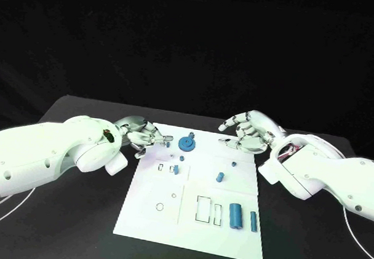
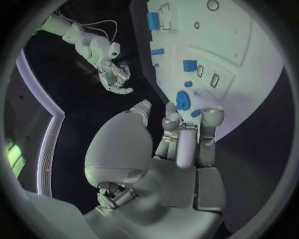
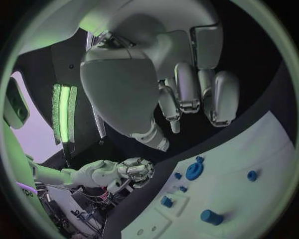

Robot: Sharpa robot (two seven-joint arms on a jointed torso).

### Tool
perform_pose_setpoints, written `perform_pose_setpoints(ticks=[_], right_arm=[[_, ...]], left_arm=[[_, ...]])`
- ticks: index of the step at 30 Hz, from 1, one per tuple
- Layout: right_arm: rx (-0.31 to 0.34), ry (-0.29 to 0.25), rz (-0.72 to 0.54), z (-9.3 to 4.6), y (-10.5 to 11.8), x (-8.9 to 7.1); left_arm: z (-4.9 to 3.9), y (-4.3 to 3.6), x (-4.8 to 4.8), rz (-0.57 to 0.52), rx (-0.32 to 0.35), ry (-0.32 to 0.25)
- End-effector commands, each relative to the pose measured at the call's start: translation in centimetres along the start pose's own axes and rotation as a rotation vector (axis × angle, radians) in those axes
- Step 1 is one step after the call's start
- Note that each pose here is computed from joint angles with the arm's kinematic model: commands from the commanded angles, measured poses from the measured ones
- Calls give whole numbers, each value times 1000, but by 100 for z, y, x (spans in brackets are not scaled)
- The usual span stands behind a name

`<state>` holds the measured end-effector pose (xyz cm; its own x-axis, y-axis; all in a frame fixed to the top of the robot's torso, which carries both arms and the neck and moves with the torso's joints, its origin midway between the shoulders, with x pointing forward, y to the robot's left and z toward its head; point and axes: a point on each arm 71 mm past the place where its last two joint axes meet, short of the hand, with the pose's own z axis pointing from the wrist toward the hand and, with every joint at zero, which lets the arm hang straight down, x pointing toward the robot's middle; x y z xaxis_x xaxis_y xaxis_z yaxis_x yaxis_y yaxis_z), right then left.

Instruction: Assemble the parts on the task board

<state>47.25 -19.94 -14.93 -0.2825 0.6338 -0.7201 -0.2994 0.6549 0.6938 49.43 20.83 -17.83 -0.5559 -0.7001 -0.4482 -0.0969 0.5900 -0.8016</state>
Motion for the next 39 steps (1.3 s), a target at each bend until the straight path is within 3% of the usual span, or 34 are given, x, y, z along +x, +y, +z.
perform_pose_setpoints(ticks=[1,4,7,12,18,30,39], right_arm=[[14,0,45,19,-35,-28],[23,-9,43,31,-56,-51],[23,-9,43,31,-56,-51],[45,-25,32,64,-133,-109],[52,-47,32,88,-172,-152],[47,-72,40,133,-167,-159],[47,-75,40,140,-168,-160]], left_arm=[[41,0,23,181,-146,57],[94,-58,33,225,-174,70],[94,-58,33,225,-174,70],[249,-168,95,306,-228,125],[346,-230,184,370,-269,175],[490,-301,328,410,-279,209],[552,-280,389,440,-295,232]])
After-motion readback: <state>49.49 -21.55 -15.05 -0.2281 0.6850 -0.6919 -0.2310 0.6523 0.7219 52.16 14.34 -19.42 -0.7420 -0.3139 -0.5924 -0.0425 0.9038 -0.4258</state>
